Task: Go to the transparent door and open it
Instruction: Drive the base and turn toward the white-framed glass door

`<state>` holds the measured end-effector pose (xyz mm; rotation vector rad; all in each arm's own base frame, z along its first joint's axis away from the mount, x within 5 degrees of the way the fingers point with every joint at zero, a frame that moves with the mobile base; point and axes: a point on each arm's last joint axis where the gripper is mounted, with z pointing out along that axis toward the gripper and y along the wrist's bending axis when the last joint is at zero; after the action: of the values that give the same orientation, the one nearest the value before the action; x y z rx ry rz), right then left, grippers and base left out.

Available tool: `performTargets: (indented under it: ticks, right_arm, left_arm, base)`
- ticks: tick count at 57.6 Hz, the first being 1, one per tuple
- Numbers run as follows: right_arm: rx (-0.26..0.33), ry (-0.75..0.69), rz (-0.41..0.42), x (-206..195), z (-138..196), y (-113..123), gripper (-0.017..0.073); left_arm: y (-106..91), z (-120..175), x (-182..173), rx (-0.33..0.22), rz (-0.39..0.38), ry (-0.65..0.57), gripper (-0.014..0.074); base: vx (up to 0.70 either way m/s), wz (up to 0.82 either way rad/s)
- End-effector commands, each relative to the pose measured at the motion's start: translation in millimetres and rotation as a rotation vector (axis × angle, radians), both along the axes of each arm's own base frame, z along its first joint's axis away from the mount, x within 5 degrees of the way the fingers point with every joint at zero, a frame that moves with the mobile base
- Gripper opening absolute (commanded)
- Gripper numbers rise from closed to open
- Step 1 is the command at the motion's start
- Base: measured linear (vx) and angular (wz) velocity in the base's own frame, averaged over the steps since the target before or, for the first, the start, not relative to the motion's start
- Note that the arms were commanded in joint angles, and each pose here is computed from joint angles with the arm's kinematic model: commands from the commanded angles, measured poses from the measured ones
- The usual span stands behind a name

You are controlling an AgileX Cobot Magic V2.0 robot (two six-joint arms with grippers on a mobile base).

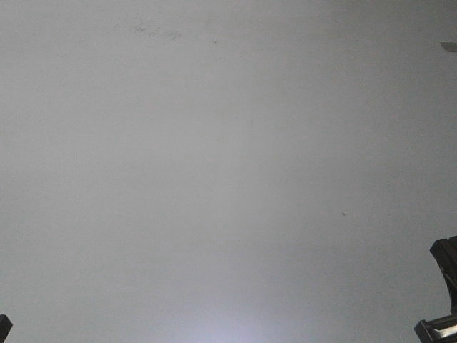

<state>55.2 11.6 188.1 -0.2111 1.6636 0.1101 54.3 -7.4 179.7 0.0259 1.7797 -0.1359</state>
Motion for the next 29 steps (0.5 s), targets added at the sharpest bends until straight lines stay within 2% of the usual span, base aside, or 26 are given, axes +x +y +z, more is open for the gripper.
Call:
performTargets:
  ticks: [1, 29]
  right_arm:
    - [0.011, -0.079, -0.012, 0.2, 3.2, -0.9, 0.0000]
    - [0.011, -0.079, -0.012, 0.2, 3.2, -0.9, 0.0000]
  left_arm:
    - [0.7, -1.7, 1.2, -0.020, 0.012, -0.063, -0.0002]
    - [0.7, -1.7, 1.2, -0.020, 0.012, -0.063, -0.0002]
  base:
    - [0.00, 0.00]
    - [0.00, 0.00]
